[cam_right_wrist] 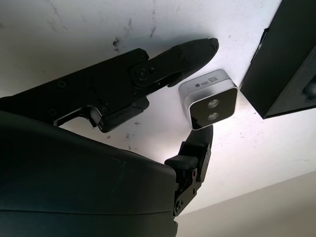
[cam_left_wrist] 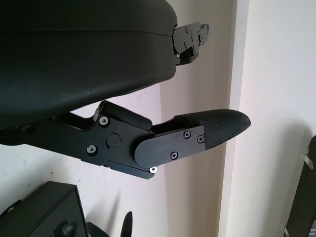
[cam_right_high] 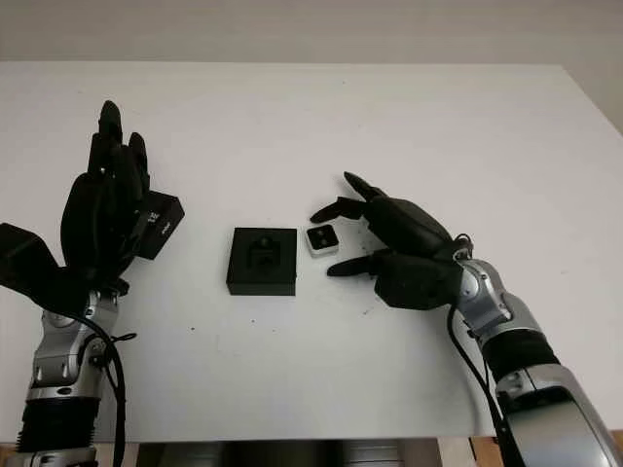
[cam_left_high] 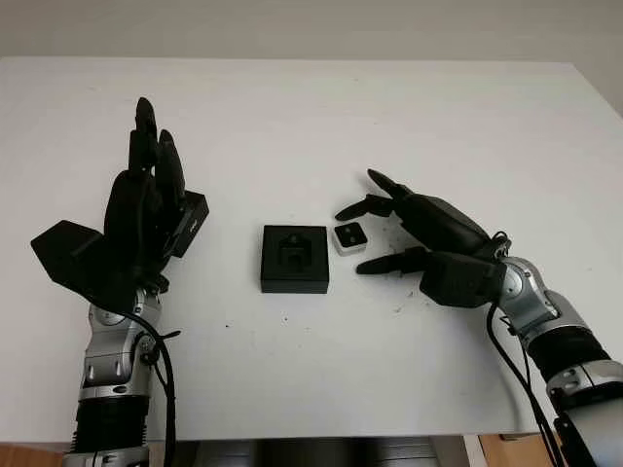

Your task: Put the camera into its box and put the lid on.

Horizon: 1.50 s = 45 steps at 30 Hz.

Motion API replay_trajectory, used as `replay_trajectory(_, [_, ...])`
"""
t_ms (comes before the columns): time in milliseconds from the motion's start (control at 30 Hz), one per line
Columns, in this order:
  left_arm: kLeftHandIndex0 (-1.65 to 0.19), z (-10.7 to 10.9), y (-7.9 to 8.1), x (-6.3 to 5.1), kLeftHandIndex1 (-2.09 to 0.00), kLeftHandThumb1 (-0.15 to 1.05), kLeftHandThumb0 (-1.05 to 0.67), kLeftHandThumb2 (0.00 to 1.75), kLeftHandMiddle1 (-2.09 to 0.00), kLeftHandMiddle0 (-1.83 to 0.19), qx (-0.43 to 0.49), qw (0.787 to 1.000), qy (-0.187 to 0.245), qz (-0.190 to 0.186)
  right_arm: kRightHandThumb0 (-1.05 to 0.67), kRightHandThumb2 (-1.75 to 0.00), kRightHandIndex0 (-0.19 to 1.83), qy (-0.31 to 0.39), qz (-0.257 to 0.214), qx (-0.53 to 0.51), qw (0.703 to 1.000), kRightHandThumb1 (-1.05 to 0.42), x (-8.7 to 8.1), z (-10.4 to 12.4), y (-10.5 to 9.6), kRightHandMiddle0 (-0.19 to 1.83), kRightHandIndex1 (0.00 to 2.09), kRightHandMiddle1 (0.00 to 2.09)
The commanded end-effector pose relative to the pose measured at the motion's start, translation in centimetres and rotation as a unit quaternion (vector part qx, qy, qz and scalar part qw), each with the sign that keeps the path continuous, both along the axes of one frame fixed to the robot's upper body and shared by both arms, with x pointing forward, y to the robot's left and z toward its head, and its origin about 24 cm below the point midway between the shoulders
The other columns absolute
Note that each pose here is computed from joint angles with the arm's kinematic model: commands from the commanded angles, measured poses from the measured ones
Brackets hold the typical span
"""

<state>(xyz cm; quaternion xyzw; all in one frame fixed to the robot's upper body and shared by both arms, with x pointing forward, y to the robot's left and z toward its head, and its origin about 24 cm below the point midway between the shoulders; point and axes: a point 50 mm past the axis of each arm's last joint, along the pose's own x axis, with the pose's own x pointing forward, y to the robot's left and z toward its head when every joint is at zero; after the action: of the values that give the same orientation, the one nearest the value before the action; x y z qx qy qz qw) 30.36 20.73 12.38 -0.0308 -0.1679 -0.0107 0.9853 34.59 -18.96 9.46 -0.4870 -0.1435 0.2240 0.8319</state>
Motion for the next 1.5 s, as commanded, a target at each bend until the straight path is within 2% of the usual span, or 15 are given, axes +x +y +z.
replay_trajectory(0, [0.19,0.1,-0.1,-0.1,0.00,1.05,-0.72,0.66,0.00,0.19,0.001,1.000,-0.007,-0.001,-0.59,-0.06,-0.01,-0.006,0.006,0.001,1.000,-0.88,0.0,-0.1,0.3,0.31,0.07,0.93])
replay_trajectory(200, [0.19,0.0,-0.1,-0.1,0.00,1.05,-0.71,0.66,0.00,0.19,-0.006,1.000,-0.008,-0.005,-0.49,-0.06,0.02,-0.018,-0.001,0.000,1.000,-0.92,0.0,-0.2,0.2,0.34,0.07,1.08])
replay_trajectory(400, [0.19,0.0,0.0,-0.1,0.00,1.05,-0.72,0.66,0.00,0.19,-0.001,1.000,-0.007,-0.004,-0.38,-0.06,0.08,-0.028,-0.004,0.007,1.000,-0.96,-0.1,-0.3,0.1,0.37,0.07,1.31])
replay_trajectory(633, [0.19,0.1,0.0,-0.1,0.00,1.05,-0.73,0.65,0.00,0.19,-0.002,1.000,-0.006,0.000,-0.38,-0.04,0.12,-0.052,-0.012,0.002,0.999,-0.94,0.0,0.1,-0.3,0.37,0.08,1.33])
replay_trajectory(833, [0.19,0.1,-0.1,-0.1,0.00,1.05,-0.72,0.65,0.00,0.19,-0.002,1.000,-0.008,-0.002,-0.38,-0.05,0.13,-0.043,-0.012,-0.001,0.999,-0.94,-0.1,0.0,-0.4,0.41,0.08,1.32])
replay_trajectory(967, [0.19,0.0,-0.1,-0.1,0.00,1.05,-0.72,0.65,0.00,0.19,0.000,1.000,-0.007,-0.003,-0.37,-0.05,0.14,-0.019,-0.020,0.053,0.998,-0.94,0.0,-0.3,-0.1,0.41,0.07,1.40])
replay_trajectory(1200, [0.19,0.0,-0.1,-0.1,0.00,1.05,-0.71,0.67,0.00,0.19,0.001,1.000,-0.007,-0.003,-0.38,-0.06,0.15,0.019,-0.034,0.127,0.991,-0.99,0.2,-0.1,0.0,0.27,0.06,1.59])
replay_trajectory(1467, [0.19,-0.1,0.0,-0.2,0.00,1.05,-0.71,0.65,0.00,0.19,-0.004,1.000,-0.004,-0.003,-0.42,-0.05,0.16,0.029,-0.059,0.165,0.984,-0.98,0.3,0.7,0.0,0.27,0.07,1.64])
